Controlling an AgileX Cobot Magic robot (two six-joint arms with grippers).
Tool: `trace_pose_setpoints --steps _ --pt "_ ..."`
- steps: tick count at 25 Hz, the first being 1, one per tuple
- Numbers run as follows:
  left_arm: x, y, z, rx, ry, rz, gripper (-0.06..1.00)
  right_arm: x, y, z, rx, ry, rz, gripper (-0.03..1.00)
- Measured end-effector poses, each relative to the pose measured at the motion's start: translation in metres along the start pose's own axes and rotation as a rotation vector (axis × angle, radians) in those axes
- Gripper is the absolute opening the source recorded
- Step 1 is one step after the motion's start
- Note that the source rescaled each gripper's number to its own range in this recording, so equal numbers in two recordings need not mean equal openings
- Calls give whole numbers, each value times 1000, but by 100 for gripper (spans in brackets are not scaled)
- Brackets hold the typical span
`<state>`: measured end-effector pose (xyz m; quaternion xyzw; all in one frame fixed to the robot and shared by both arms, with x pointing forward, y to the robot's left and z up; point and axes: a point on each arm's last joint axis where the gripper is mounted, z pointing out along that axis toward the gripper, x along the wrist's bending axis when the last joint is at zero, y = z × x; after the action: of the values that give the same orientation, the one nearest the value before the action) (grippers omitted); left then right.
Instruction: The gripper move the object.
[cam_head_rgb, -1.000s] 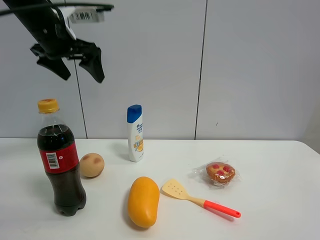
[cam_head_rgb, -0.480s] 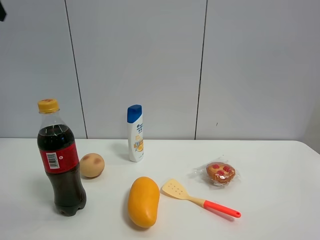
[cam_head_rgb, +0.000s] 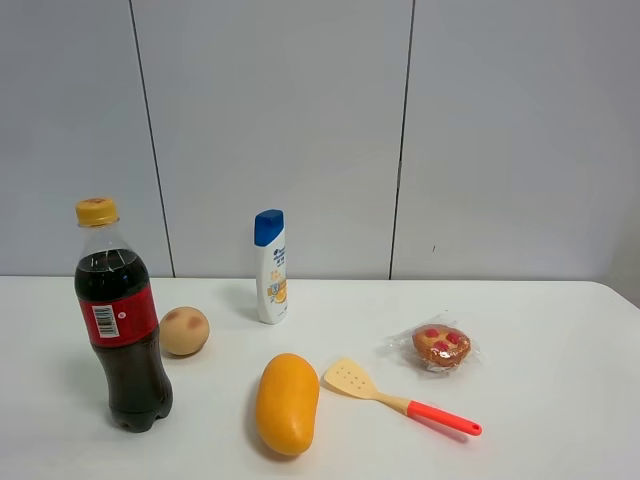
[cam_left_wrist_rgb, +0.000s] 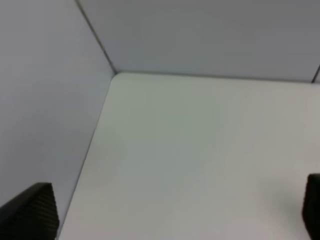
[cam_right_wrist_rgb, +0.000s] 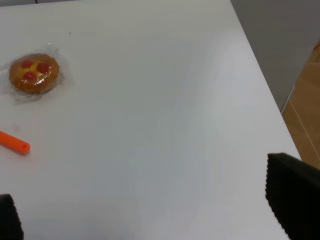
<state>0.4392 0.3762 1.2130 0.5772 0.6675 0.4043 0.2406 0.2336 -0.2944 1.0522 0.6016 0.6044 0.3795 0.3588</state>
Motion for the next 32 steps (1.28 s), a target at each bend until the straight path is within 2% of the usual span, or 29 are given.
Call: trace_pose_setpoints --steps 4,8,16,20,24,29,32 --pt "-12 -47 -38 -31 -6 -15 100 0 0 0 0 0 0 100" --pt "-30 -93 -70 -101 -62 -62 100 0 0 0 0 0 0 100" --pt "-59 -184 -93 -186 -144 -113 100 0 0 0 0 0 0 100" --pt "-64 -207 -90 -198 -151 -113 100 0 0 0 0 0 0 100" --pt "-67 -217 -88 -184 -188 -98 100 0 0 0 0 0 0 100" --pt "-71 -226 -89 -119 -306 11 100 0 0 0 0 0 0 100" --pt "-69 -234 -85 -71 -317 79 100 0 0 0 0 0 0 100"
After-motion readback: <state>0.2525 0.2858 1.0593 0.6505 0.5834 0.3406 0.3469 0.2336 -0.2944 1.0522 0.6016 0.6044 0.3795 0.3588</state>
